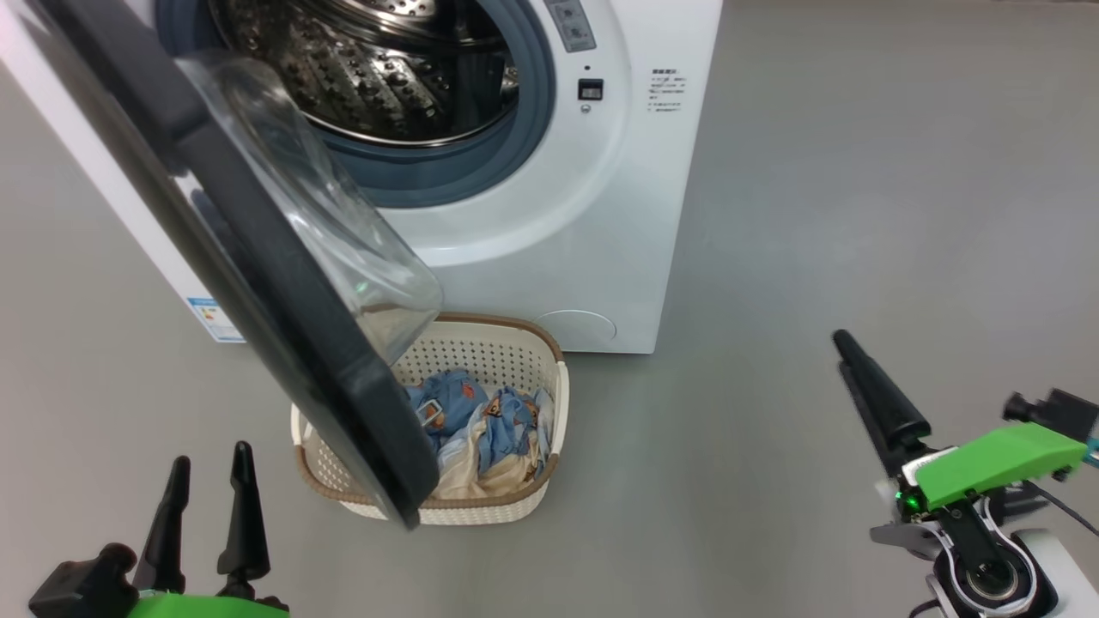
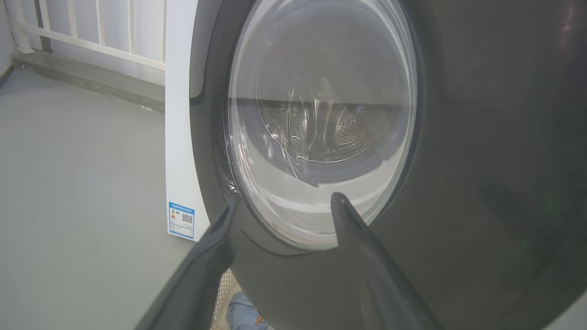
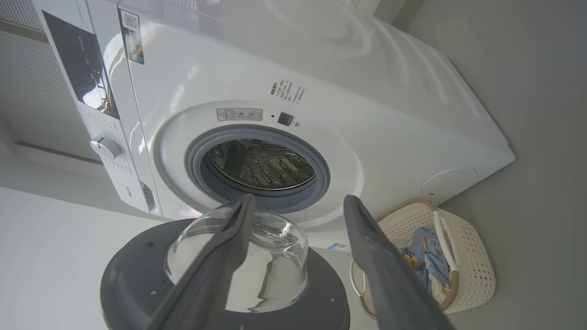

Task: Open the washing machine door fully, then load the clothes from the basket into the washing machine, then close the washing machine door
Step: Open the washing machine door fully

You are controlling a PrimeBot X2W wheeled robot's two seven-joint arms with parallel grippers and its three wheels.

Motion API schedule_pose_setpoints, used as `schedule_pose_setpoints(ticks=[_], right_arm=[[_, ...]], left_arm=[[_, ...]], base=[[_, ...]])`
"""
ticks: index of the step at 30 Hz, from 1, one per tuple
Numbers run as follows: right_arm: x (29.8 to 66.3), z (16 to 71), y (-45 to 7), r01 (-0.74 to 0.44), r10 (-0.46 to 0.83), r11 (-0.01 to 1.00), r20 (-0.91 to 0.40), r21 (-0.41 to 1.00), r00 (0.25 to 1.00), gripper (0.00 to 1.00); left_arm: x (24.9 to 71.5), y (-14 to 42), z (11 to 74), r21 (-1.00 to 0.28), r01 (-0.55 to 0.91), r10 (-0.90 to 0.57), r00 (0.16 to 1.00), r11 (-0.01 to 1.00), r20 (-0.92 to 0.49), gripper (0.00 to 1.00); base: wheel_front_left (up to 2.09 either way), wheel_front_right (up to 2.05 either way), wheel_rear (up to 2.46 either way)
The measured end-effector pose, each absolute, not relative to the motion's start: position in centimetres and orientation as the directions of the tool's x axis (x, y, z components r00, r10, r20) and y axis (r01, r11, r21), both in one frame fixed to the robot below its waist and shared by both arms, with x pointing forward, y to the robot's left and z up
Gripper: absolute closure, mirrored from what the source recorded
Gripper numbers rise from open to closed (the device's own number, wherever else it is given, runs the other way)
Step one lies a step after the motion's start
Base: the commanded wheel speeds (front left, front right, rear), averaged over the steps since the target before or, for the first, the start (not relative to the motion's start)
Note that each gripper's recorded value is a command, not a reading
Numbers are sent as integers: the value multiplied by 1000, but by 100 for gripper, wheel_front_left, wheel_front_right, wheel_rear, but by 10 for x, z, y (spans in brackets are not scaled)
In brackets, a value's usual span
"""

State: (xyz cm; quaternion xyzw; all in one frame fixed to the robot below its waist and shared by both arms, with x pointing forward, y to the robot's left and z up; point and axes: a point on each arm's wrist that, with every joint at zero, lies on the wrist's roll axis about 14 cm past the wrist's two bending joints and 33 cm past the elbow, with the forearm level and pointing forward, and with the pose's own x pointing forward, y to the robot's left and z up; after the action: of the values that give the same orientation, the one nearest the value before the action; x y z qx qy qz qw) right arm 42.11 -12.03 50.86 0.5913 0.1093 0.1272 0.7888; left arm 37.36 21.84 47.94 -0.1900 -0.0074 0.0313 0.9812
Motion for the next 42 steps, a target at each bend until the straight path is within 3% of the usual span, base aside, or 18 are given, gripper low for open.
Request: schedule_pose_setpoints(ticks=[7, 14, 20, 32, 42], right_arm=[[410, 486, -161, -28, 151, 486, -53, 873, 987, 0], [394, 457, -166, -24, 153, 688, -112, 725, 982, 0], [402, 466, -182, -53, 110, 821, -67, 568, 992, 0], [399, 457, -172, -89, 131, 916, -83, 391, 988, 0], [392, 442, -166, -92, 142, 937, -126, 338, 982, 0]], left_arm=[[379, 210, 480, -370, -35, 40, 999, 929, 5, 0], [381, 207, 481, -370, -22, 28, 1000, 929, 10, 0], [380, 206, 480, -368, -23, 27, 1000, 930, 7, 0], [377, 209, 478, -366, -33, 36, 999, 930, 1, 0], [375, 211, 474, -366, -42, 40, 999, 930, -12, 0]], base=[[0, 0, 0], [0, 0, 0], [0, 0, 0], [0, 0, 0], [0, 0, 0]])
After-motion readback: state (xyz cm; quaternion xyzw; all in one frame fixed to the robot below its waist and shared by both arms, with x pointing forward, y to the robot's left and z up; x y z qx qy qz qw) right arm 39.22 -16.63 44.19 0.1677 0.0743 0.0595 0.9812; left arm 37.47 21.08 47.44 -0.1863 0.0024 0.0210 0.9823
